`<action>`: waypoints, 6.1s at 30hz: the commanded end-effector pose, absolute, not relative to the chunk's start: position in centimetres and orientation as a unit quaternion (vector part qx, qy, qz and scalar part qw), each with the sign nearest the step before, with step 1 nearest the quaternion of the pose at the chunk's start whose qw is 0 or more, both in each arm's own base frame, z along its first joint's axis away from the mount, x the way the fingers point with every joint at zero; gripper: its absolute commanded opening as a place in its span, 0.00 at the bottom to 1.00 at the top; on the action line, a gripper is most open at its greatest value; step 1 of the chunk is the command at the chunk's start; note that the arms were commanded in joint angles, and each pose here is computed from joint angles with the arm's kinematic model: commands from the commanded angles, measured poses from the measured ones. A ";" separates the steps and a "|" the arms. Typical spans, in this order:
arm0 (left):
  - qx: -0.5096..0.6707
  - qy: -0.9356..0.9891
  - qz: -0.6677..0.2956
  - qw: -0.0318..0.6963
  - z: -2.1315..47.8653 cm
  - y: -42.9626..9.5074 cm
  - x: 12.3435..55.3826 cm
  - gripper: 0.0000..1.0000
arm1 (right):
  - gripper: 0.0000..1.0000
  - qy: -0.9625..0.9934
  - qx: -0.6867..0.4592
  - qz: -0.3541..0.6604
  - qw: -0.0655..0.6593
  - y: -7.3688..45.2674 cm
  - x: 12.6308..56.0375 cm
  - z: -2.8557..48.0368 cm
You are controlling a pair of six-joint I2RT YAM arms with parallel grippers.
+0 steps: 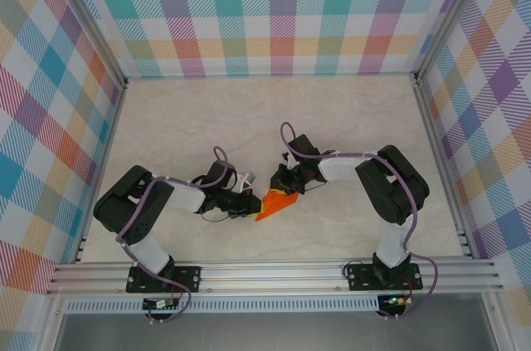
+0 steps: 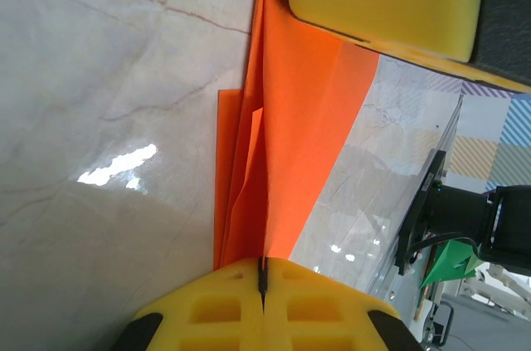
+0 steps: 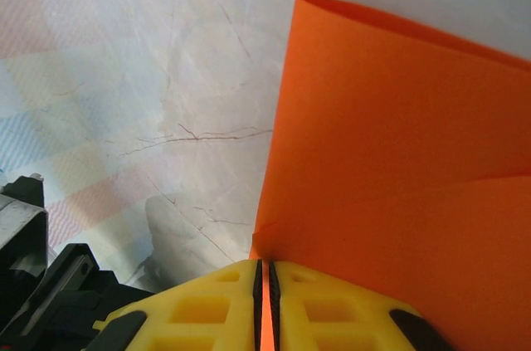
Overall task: Fold a paper plane with a square sheet of paper (pick it up from the middle)
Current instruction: Fourth fold the wing at the center of the table.
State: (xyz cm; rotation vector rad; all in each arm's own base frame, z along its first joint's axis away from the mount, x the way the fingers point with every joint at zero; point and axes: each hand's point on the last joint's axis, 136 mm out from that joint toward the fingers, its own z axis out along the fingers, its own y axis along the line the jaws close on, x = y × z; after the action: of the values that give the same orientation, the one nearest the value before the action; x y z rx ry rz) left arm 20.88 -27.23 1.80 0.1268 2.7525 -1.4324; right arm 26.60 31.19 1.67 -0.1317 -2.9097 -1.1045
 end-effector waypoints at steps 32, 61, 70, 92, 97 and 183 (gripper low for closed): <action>0.035 0.901 -0.431 0.023 2.6 -25.9 20.4 0.24 | 0.12 -0.951 -0.049 -0.303 0.044 29.0 25.0 -2.7; 0.038 0.926 -0.373 -0.051 -1.2 -24.0 17.4 0.01 | 0.12 -0.955 -0.055 -0.288 0.052 28.3 24.3 -3.9; 0.025 0.933 -0.356 -0.041 -0.7 -23.2 17.3 0.01 | 0.11 -0.958 -0.063 -0.274 0.054 27.7 24.1 -4.6; 0.059 0.889 -0.452 0.037 6.8 -29.4 21.6 0.17 | 0.11 -0.958 -0.061 -0.275 0.057 27.7 23.9 -4.6; 0.048 0.899 -0.436 0.013 4.2 -29.4 21.4 0.15 | 0.11 -0.958 -0.059 -0.273 0.058 27.7 23.8 -4.6; 0.045 0.919 -0.383 0.079 7.9 -27.9 21.7 0.15 | 0.11 -0.962 -0.064 -0.258 0.068 27.3 23.6 -5.3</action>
State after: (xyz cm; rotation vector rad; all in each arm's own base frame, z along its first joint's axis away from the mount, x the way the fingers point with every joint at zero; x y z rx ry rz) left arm 20.69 -26.64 7.47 0.1222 2.7762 -1.1067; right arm 26.48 31.41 1.26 -0.0934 -2.8811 -1.1563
